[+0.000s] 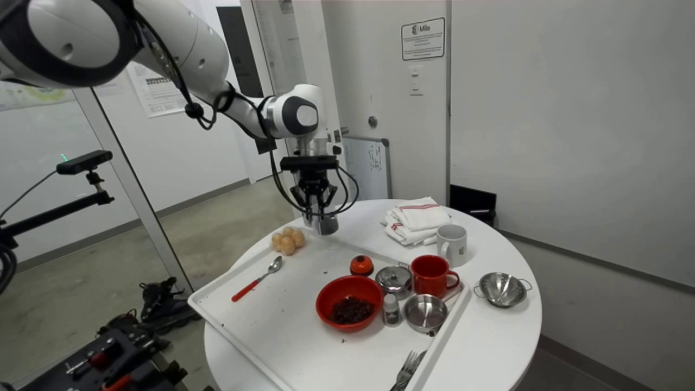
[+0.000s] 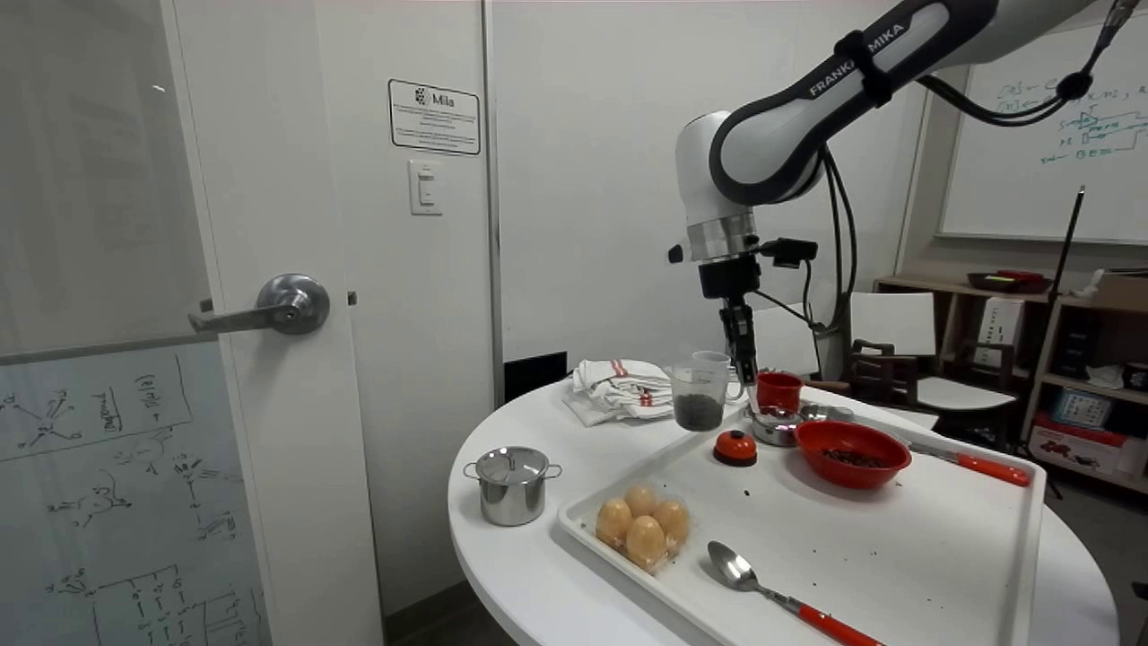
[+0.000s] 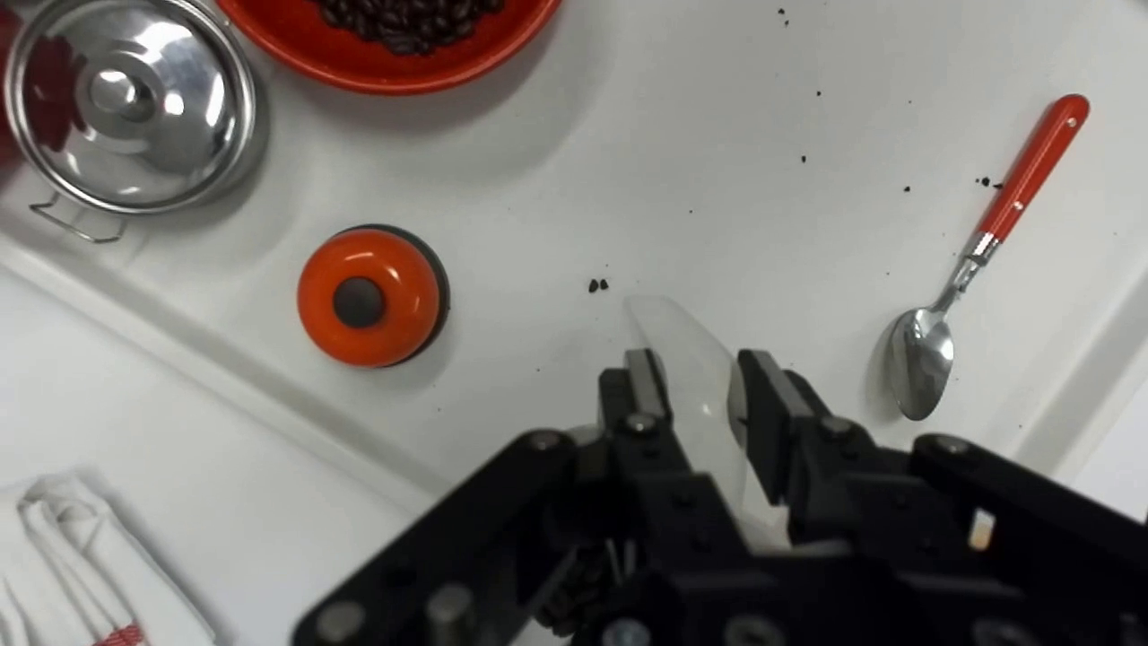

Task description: Pick up the jug and pour some of its contents into the red bowl

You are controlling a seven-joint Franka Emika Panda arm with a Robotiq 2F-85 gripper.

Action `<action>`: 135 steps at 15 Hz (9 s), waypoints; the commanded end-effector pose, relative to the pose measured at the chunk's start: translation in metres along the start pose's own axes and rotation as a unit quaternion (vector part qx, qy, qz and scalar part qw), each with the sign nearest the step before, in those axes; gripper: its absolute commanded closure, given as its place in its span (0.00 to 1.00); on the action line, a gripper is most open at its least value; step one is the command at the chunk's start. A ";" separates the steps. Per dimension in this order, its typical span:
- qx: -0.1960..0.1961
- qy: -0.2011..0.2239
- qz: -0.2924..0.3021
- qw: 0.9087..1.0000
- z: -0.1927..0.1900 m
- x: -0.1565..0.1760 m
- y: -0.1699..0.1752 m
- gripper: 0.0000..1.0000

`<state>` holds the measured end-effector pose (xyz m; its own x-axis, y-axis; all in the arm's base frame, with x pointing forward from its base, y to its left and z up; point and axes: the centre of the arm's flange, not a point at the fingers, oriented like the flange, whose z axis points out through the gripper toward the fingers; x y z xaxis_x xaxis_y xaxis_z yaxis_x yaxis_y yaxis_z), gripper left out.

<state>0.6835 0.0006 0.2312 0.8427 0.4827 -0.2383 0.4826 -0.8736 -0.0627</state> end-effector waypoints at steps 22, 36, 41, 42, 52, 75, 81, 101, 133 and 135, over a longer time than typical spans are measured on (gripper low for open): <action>0.152 -0.073 0.426 0.889 0.047 -0.047 0.026 0.74; 0.291 -0.081 0.608 0.734 0.036 -0.051 0.017 0.91; 0.350 -0.084 0.675 0.644 0.052 -0.081 0.030 0.91; 0.361 -0.083 0.687 0.626 0.055 -0.089 0.033 0.91; 0.474 -0.052 0.760 0.442 0.052 -0.171 0.050 0.91; 0.579 -0.079 0.639 0.500 0.126 -0.287 0.058 0.74; 0.580 -0.084 0.636 0.502 0.111 -0.274 0.063 0.91; 0.684 -0.233 0.552 0.417 0.109 -0.277 0.151 0.91; 0.710 -0.271 0.524 0.385 0.117 -0.255 0.175 0.91; 0.699 -0.257 0.544 0.387 0.115 -0.251 0.171 0.90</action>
<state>0.5261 -0.2895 0.1556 0.0364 0.0888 -0.9954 -0.9964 0.0792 -0.0294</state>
